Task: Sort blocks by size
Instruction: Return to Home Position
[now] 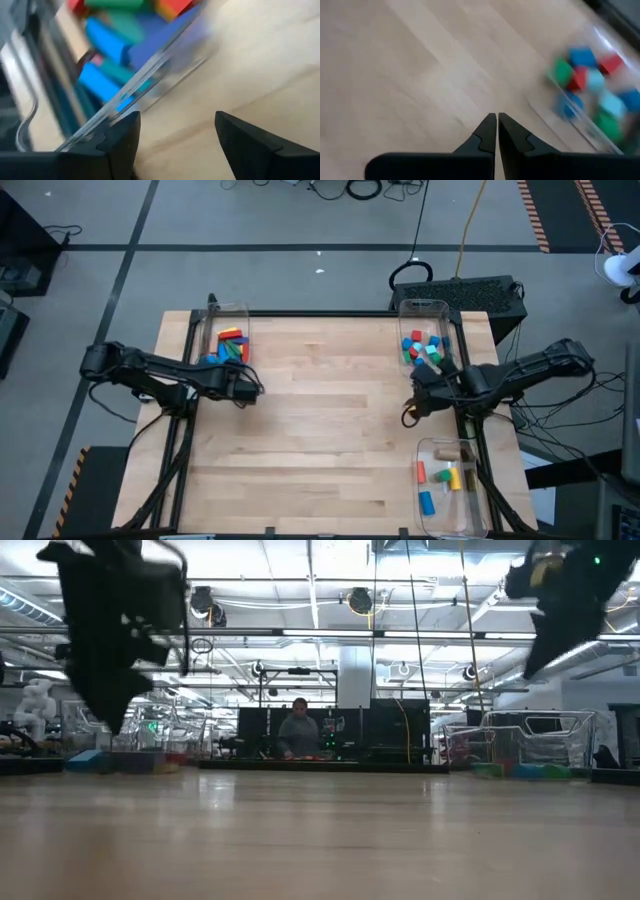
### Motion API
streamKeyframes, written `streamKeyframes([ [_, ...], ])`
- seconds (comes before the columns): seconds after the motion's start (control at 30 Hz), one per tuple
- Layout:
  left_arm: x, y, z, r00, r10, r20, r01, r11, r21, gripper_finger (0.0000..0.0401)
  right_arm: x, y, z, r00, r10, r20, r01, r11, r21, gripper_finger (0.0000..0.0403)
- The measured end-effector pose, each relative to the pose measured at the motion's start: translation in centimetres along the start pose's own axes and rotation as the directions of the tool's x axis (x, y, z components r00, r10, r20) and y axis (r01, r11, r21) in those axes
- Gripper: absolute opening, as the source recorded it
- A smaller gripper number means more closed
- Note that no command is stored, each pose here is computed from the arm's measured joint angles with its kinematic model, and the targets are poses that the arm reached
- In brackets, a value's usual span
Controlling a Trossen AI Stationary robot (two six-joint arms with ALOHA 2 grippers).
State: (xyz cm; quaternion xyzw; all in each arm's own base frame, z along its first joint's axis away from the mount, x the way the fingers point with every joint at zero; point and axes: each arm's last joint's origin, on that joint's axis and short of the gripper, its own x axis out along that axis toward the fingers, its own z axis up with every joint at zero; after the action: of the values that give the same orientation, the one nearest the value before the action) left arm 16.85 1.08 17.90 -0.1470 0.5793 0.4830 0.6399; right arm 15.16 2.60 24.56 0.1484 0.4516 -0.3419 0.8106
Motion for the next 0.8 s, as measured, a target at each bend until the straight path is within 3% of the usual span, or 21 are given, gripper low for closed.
streamKeyframes([
  [0.13, -1.8, -1.1, 1.0, 0.99, -0.108, 0.094, 0.105, 0.994, 0.035, 0.0258, -0.6, 2.3, 0.8, 0.969, 0.167, 0.18, -0.154, 0.984, -0.086, 0.0002],
  [0.3, -3.1, -3.6, 2.0, 0.913, -0.321, 0.253, 0.311, 0.947, 0.08, 0.0258, -0.1, 5.2, 1.1, 0.847, 0.412, 0.335, -0.358, 0.909, -0.212, 0.0002],
  [0.47, -5.8, -6.3, 2.2, 0.726, -0.541, 0.423, 0.472, 0.841, 0.266, 0.0258, 0.4, 6.8, 0.4, 0.736, 0.529, 0.423, -0.453, 0.849, -0.273, 0.0002],
  [0.63, -8.5, -7.9, 1.8, 0.528, -0.621, 0.579, 0.502, 0.778, 0.377, 0.0258, 1.5, 7.6, -0.6, 0.661, 0.577, 0.479, -0.467, 0.817, -0.34, 0.0002],
  [0.8, -10.7, -10.0, 1.6, 0.315, -0.696, 0.646, 0.49, 0.702, 0.518, 0.0258, 2.4, 8.6, -1.3, 0.559, 0.626, 0.544, -0.479, 0.779, -0.404, 0.0002],
])
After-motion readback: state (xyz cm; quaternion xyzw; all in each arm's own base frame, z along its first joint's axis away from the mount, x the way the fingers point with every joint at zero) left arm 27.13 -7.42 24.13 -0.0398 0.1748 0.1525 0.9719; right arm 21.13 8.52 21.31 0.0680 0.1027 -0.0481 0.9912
